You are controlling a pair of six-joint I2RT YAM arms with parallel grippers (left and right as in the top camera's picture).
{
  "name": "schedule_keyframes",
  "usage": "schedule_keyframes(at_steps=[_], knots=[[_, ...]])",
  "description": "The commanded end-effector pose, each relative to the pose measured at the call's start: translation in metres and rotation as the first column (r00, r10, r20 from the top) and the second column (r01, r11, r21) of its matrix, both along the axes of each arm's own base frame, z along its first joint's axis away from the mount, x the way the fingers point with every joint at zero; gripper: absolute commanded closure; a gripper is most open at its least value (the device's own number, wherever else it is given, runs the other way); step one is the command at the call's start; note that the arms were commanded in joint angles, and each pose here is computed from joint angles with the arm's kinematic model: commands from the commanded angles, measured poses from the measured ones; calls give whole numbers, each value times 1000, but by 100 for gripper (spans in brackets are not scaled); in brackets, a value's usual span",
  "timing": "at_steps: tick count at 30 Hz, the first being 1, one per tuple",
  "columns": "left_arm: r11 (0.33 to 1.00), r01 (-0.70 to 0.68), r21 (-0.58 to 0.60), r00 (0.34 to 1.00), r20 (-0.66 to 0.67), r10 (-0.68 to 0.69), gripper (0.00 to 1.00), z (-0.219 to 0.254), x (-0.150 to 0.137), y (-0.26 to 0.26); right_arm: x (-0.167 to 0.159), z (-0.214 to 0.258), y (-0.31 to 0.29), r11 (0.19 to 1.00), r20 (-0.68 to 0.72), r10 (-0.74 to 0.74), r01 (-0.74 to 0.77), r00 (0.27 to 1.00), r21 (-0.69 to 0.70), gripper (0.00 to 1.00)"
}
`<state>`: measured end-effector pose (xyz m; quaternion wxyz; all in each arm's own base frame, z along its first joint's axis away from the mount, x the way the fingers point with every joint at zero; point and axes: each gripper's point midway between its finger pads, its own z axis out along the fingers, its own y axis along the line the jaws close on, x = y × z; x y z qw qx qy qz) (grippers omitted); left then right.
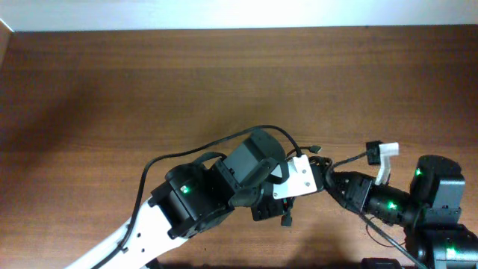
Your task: Untangle cables
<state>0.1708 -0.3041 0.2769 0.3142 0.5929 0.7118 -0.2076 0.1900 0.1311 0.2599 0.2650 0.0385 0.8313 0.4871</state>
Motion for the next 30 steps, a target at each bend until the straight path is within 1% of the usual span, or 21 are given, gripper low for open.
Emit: schedule_keyframes(at_steps=[1,2,3,9,10,11,12,16,17,18,19,21,24,25,26,27,30], knots=[[999,-47,-25,999,16,48,100,10,4,3,-12,24,13,988,144,139,-146,980,40,72],[998,-61,-27,998,-1,61,100,9,4,2,-18,35,19,976,189,187,-204,964,73,72],[997,-67,-27,998,-18,66,100,7,4,1,-18,39,20,973,198,195,-215,961,84,72],[997,-68,-26,998,-16,68,100,7,4,2,-23,45,23,962,222,225,-252,949,102,71],[997,-66,-27,998,-18,65,100,7,4,1,-22,45,23,962,227,225,-252,948,100,67],[998,-50,-36,998,-32,48,100,8,0,-1,-21,45,23,964,229,222,-249,948,97,58],[998,-21,-53,998,-56,18,100,9,-6,-4,-19,44,21,968,226,209,-234,951,88,53],[997,13,-74,996,-85,-19,100,11,-14,-7,-18,44,21,970,228,203,-227,952,83,52],[996,24,-81,995,-95,-31,100,11,-17,-8,-16,42,20,974,217,190,-212,958,82,60],[996,23,-81,995,-95,-31,100,11,-17,-8,-11,39,17,982,174,149,-166,973,86,76],[997,21,-80,995,-93,-28,100,11,-16,-8,-10,39,17,983,172,147,-164,974,86,84],[997,11,-74,996,-84,-17,100,11,-14,-7,-11,39,17,983,172,148,-164,974,87,96],[997,10,-73,996,-83,-16,100,11,-14,-7,-10,37,16,984,167,144,-159,975,85,96],[997,8,-72,997,-82,-14,100,11,-13,-7,-8,34,14,988,156,124,-137,980,72,96],[998,6,-70,997,-81,-12,100,11,-13,-7,-3,24,9,996,116,78,-83,990,43,96],[998,-7,-61,998,-69,3,100,10,-10,-5,3,6,-2,1000,49,-5,6,999,-19,96],[998,-20,-54,998,-59,16,100,9,-7,-4,10,-21,-25,978,-25,-149,144,988,-149,96]])
